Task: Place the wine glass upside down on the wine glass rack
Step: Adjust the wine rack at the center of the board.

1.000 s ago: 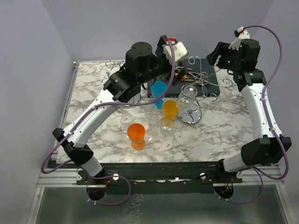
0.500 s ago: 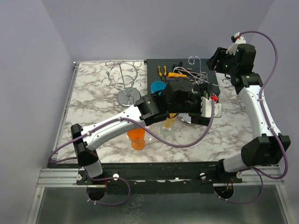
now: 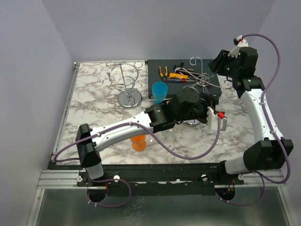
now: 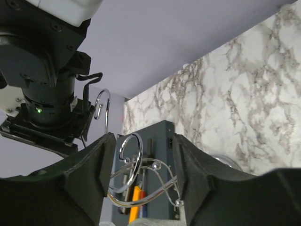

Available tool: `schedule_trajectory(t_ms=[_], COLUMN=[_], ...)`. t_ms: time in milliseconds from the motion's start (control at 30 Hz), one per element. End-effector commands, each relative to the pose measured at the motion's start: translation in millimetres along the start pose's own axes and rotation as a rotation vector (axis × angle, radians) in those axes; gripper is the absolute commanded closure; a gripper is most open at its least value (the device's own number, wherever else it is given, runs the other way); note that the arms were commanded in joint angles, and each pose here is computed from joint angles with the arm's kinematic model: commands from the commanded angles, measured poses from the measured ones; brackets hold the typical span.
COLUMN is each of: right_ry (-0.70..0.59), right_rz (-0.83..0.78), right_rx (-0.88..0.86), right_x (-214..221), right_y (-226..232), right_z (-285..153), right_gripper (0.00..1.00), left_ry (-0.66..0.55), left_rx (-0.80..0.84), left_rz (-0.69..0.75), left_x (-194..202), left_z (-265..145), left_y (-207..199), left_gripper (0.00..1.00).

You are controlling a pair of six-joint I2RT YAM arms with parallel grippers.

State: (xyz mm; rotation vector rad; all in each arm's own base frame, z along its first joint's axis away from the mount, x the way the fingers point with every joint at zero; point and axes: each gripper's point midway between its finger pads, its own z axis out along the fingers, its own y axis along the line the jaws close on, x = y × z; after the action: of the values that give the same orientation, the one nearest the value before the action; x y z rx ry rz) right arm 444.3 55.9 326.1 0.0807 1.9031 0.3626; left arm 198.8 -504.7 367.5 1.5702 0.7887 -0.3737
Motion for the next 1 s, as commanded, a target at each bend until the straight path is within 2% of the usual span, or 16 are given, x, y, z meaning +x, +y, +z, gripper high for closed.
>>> schedule_trajectory(t_ms=[0,133,367,600,967], right_ry=[-0.053,-0.059,-0.082,-0.114,-0.152], right_rz=[-0.009,-0.012,-0.021,-0.024,-0.011], right_rx=[0.024,0.055,0.142,0.238,0.351], right_x=[-11.1,-11.5,-11.0,-7.7,-3.3], right_y=[-1.8,-7.2,-22.4,-39.5,-59.6], right_z=[-8.7,-10.5,-19.8,-37.5,-63.4], right_gripper=[0.55,0.57,0.63,0.68,0.69], left_ry=[0.009,0.036,0.073,0.11,0.17], left_rx=[-0.04,-0.038,-0.059,-0.07,-0.09], left_rz=[0.073,0.098,0.111,0.108,0.105], left_x=[6.8,15.4,20.3,29.7,50.9], left_z=[12.9,16.2,9.4,-6.9,-25.5], left_y=[4.8,2.1,7.7,9.5,14.9], left_gripper=[0.48,0.68,0.83,0.86,0.86])
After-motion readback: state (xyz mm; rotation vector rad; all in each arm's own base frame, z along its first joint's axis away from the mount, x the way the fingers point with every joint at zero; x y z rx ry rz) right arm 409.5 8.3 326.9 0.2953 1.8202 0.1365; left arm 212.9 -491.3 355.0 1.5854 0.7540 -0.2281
